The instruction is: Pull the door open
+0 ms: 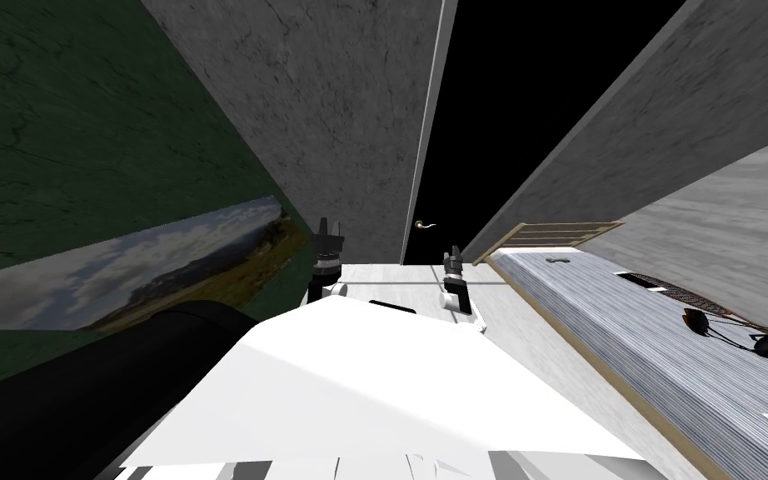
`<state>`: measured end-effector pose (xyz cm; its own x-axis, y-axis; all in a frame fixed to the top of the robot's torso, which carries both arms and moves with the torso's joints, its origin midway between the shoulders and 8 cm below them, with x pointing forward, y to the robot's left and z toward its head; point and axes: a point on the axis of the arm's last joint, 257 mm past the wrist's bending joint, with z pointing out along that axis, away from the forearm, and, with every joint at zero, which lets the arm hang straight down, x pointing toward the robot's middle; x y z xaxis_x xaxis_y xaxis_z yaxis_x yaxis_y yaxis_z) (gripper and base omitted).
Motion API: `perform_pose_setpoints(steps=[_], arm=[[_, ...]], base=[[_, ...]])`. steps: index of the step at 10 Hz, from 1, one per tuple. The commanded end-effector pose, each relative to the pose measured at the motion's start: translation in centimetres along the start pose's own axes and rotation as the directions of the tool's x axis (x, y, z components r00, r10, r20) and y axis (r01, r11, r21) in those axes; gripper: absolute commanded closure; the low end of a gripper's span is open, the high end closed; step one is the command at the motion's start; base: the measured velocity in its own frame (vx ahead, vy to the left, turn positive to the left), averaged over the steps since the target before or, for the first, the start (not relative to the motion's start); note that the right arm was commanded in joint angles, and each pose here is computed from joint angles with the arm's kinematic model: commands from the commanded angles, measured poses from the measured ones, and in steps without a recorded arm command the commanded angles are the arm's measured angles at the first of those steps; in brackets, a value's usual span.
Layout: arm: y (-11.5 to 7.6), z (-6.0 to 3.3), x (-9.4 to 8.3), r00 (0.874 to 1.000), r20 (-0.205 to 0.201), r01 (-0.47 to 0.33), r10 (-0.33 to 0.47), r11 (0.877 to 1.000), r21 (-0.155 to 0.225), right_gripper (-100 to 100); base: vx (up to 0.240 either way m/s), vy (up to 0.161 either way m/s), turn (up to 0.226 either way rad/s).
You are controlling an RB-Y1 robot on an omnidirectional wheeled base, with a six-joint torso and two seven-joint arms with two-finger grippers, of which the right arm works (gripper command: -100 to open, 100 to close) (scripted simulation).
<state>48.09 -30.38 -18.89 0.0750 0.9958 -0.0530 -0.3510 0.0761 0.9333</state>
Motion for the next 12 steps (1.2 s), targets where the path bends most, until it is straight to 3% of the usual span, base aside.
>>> perform_pose_setpoints(steps=[1, 12], arm=[[-0.9, -0.07, -0.1, 1.0, 0.001, 0.002, -0.002, 1.0, 0.014, -100], [-8.9, -0.46, -3.4, 0.999, 0.027, 0.031, -0.036, 0.985, 0.169, -100]], base=[[0.066, -0.028, 0.058], [0.071, -0.04, 0.137]])
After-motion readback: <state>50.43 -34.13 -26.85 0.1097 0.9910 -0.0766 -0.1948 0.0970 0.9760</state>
